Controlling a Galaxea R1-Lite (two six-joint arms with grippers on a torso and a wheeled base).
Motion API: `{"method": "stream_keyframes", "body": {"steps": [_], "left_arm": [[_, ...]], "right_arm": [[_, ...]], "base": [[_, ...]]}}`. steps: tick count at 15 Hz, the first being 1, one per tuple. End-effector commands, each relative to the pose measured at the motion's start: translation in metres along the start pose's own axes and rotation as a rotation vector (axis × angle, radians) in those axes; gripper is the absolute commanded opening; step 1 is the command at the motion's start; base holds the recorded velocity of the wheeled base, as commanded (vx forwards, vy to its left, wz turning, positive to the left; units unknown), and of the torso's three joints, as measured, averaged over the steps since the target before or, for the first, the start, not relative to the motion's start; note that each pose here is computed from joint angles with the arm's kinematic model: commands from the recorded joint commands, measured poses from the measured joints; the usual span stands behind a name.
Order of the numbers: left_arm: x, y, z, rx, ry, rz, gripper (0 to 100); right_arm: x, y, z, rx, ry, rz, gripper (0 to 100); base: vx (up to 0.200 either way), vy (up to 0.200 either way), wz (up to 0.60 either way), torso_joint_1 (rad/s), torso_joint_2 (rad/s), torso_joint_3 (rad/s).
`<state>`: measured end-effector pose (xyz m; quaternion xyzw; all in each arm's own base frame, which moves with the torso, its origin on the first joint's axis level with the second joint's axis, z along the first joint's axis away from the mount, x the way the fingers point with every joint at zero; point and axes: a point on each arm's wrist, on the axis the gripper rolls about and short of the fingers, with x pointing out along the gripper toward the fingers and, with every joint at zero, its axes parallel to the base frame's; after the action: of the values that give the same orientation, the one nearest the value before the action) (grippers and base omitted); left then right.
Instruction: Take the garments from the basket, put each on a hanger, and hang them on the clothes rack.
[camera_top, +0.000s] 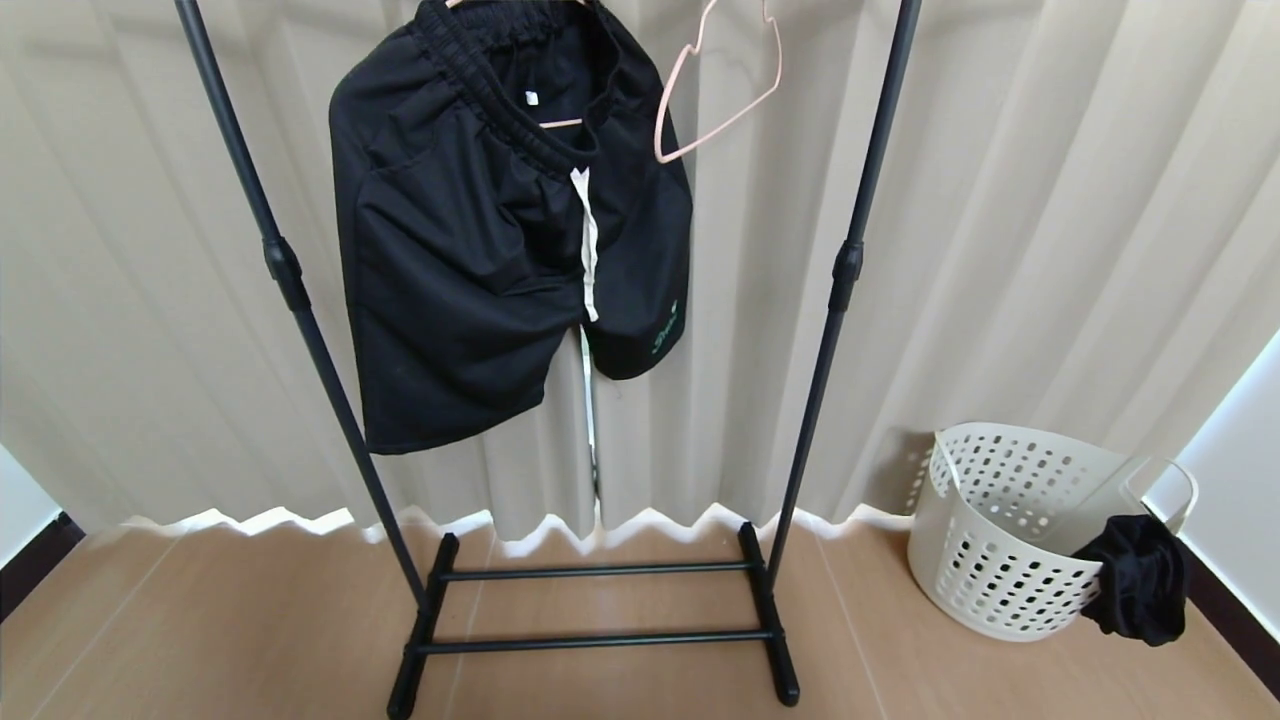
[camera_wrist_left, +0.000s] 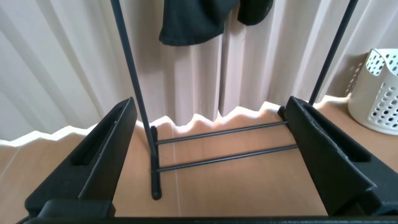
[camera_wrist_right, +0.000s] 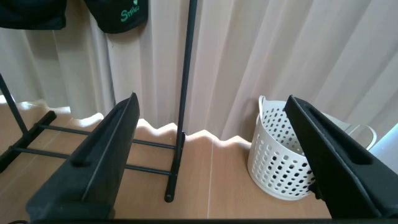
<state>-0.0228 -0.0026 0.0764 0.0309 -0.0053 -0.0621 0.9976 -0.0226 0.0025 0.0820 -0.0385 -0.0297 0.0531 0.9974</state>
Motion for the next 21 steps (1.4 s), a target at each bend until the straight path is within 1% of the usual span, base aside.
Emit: {"method": "stream_keyframes", "body": {"steps": [1, 2, 8, 9, 13, 21], "left_arm": [[0.0001, 0.0000, 0.0001, 0.000, 0.001, 0.000, 100], [0.0001, 0.0000, 0.0001, 0.000, 0.001, 0.000, 100], [0.0001, 0.0000, 0.0001, 0.000, 0.001, 0.000, 100], [0.0001, 0.0000, -0.0001, 0.000, 0.002, 0.000, 100], [0.0001, 0.0000, -0.0001, 0.000, 0.002, 0.000, 100], [0.0001, 0.0000, 0.0001, 0.000, 0.001, 0.000, 100]], "right_arm": [[0.0002, -0.0001, 0.0001, -0.002, 0.002, -0.001, 100], [0.0002, 0.0000, 0.0001, -0.002, 0.002, 0.001, 100], [0.0002, -0.0001, 0.0001, -0.002, 0.002, -0.001, 100], [0.0002, -0.0001, 0.0001, -0.002, 0.002, -0.001, 100], [0.0002, -0.0001, 0.0001, -0.004, 0.002, -0.001, 100], [0.0002, -0.0001, 0.0001, -0.004, 0.002, -0.001, 100]], "base": [[0.000, 0.000, 0.00, -0.036, 0.44, 0.398], [0.000, 0.000, 0.00, -0.027, 0.28, 0.271], [0.000, 0.000, -0.60, -0.002, 0.12, 0.113], [0.000, 0.000, 0.00, 0.000, 0.00, 0.000], [0.000, -0.200, 0.00, 0.002, 0.07, 0.072], [0.000, -0.200, 0.00, 0.004, 0.01, 0.010]]}}
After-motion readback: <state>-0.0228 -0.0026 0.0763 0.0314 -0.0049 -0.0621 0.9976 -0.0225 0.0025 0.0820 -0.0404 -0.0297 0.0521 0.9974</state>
